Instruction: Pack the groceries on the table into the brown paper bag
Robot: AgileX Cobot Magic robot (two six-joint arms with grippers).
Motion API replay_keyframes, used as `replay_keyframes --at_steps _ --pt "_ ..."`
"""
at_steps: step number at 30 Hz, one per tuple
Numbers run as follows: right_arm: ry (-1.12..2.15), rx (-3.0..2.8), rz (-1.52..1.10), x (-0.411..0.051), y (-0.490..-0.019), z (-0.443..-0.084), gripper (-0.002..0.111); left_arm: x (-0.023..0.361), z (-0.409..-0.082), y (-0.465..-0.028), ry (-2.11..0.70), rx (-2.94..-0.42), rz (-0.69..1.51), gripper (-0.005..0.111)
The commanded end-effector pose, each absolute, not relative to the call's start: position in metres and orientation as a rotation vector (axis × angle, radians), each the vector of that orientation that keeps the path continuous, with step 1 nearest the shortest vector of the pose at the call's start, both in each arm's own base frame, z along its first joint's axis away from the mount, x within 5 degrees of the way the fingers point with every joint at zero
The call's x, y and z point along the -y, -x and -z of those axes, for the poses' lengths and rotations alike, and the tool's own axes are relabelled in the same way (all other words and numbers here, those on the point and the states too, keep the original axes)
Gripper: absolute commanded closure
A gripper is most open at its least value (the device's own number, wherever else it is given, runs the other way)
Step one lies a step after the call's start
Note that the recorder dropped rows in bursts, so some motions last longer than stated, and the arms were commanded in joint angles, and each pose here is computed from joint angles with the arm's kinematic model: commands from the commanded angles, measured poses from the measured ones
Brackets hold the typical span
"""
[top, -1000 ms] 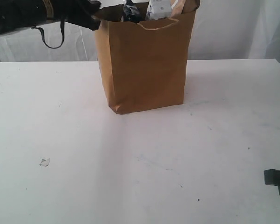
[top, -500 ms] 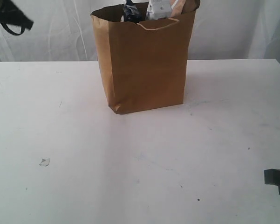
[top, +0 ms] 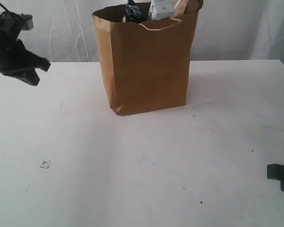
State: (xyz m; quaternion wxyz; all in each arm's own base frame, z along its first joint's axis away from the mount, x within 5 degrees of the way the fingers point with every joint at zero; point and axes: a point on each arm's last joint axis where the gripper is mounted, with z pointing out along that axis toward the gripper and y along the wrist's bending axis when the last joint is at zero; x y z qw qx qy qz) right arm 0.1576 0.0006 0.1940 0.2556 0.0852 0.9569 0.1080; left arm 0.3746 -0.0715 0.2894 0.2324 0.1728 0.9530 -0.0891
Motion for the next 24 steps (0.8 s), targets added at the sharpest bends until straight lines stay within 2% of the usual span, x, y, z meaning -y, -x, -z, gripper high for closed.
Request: replay_keyframes --at_steps 1,6,9,13,19,24 --pt "-0.241 -2.605 -0.3 -0.001 -0.156 -0.192 0.108 0.072 -0.315 -0.362 -0.306 -2.455 0.332 0.107" --pt "-0.245 -2.576 -0.279 0.001 -0.158 -0.193 0.108 0.049 -0.322 -0.328 -0.062 -2.23 0.216 0.107" --pt "-0.256 -2.517 -0.244 0.004 -0.163 -0.196 0.108 0.026 -0.321 -0.285 0.047 -2.074 0.17 0.107" --pt "-0.203 -2.352 -0.138 0.011 -0.174 -0.212 0.108 0.004 -0.312 -0.223 0.032 -2.008 0.056 0.107" --pt "0.009 -1.94 0.114 0.019 -0.178 -0.283 0.108 -0.01 -0.313 -0.144 0.069 -1.82 -0.034 0.107" --pt "0.001 -1.567 0.17 0.015 -0.135 -0.356 0.108 -0.008 -0.333 -0.087 0.069 -1.633 -0.084 0.107"
